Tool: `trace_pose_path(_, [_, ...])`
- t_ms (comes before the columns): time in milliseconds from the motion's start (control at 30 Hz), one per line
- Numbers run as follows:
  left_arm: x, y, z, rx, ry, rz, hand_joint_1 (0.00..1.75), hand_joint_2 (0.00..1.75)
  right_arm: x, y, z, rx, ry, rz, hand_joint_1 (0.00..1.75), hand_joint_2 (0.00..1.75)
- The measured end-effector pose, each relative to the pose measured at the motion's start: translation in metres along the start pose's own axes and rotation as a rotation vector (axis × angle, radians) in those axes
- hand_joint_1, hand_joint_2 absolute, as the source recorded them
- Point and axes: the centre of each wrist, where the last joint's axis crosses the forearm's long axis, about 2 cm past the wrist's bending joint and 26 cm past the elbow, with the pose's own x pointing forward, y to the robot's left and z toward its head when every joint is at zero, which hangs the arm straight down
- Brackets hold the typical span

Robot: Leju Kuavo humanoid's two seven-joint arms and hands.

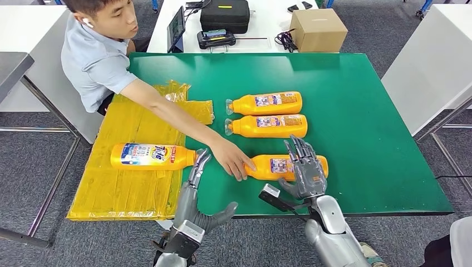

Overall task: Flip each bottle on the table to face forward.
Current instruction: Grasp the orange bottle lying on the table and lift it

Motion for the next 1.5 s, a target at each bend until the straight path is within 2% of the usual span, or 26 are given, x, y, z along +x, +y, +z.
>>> trace_pose_path(400, [0.002, 0.001, -0.001, 0.001, 0.007, -0.022, 0.0, 1.75, 0.017, 0.012, 0.004, 0.201, -0.004, -0.094, 0.0, 1.75])
trace_pose_path(633, [0.004, 0.003, 0.0, -0.014, 0.006, -0.042, 0.0, 1.75, 0.038, 0.011, 0.009, 0.225, -0.061, -0.091, 0.0, 1.75])
trace_pose_path(833, [0.005, 0.005, 0.001, -0.014, 0.003, -0.062, 0.0, 1.75, 0.053, 0.0, 0.007, 0.146, -0.112, 0.028, 0.0, 1.75])
trace_pose_path(1100, [0.004, 0.008, 0.003, 0.01, 0.005, -0.088, 0.0, 1.75, 0.073, -0.02, 0.003, -0.083, -0.165, 0.188, 0.0, 1.75])
trace_pose_path(1267, [0.003, 0.009, 0.004, 0.012, 0.014, -0.082, 0.0, 1.75, 0.068, -0.022, 0.003, 0.001, -0.087, 0.156, 0.0, 1.75])
trace_pose_path(1500, [0.004, 0.008, 0.005, -0.005, 0.032, -0.073, 0.0, 1.75, 0.043, -0.014, 0.009, 0.171, 0.005, 0.136, 0.0, 1.75])
